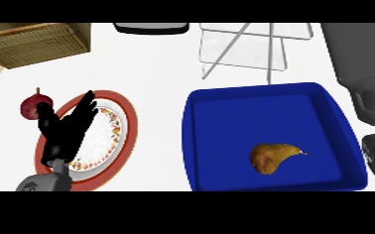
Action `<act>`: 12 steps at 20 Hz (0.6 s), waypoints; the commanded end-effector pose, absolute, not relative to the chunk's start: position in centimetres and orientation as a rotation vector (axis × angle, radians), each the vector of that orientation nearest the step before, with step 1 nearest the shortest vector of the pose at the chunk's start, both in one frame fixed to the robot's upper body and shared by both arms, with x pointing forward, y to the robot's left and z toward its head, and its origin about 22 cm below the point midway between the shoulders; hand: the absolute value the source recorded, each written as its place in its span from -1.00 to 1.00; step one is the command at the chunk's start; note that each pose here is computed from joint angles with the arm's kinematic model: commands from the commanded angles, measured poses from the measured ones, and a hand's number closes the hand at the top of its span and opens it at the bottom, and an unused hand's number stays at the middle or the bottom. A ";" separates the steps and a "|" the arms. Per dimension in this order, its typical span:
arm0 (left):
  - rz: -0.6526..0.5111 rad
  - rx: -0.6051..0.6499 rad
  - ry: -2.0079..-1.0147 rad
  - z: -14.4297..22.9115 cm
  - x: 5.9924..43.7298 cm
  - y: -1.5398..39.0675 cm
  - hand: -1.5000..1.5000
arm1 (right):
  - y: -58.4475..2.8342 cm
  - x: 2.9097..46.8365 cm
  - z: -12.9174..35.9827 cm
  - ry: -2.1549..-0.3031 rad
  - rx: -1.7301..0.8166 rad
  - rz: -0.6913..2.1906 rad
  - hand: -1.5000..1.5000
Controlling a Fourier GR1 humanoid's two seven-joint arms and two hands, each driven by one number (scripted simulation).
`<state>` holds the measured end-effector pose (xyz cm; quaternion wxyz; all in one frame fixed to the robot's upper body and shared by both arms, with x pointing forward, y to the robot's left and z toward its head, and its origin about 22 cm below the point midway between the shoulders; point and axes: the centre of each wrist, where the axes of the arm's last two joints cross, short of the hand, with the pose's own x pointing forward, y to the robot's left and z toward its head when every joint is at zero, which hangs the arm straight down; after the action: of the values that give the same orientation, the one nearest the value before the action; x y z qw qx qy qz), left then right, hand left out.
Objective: Pick the tomato from the tray and place it in the tiered shelf
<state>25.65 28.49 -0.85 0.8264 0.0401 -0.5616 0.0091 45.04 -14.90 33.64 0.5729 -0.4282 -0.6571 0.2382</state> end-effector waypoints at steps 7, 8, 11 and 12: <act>0.037 0.073 -1.124 -3.1 25.1 28.4 0.00 | -14.9 45.8 33.1 -1.543 -1.006 0.610 1.00; 0.020 0.079 -1.115 -1.7 24.2 29.3 0.00 | -15.7 46.0 33.9 -1.515 -1.029 0.649 1.00; 0.040 0.080 -1.115 -2.8 25.3 29.2 0.00 | -16.4 46.0 33.2 -1.569 -0.955 0.462 1.00; 0.017 0.087 -1.124 -1.2 26.4 29.5 0.00 | -15.7 46.1 33.4 -1.580 -0.913 0.378 1.00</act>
<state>25.71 29.43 -0.95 0.8296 0.0392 -0.5569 0.0098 45.95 -15.59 33.37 0.5742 -0.4181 -0.6641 0.2335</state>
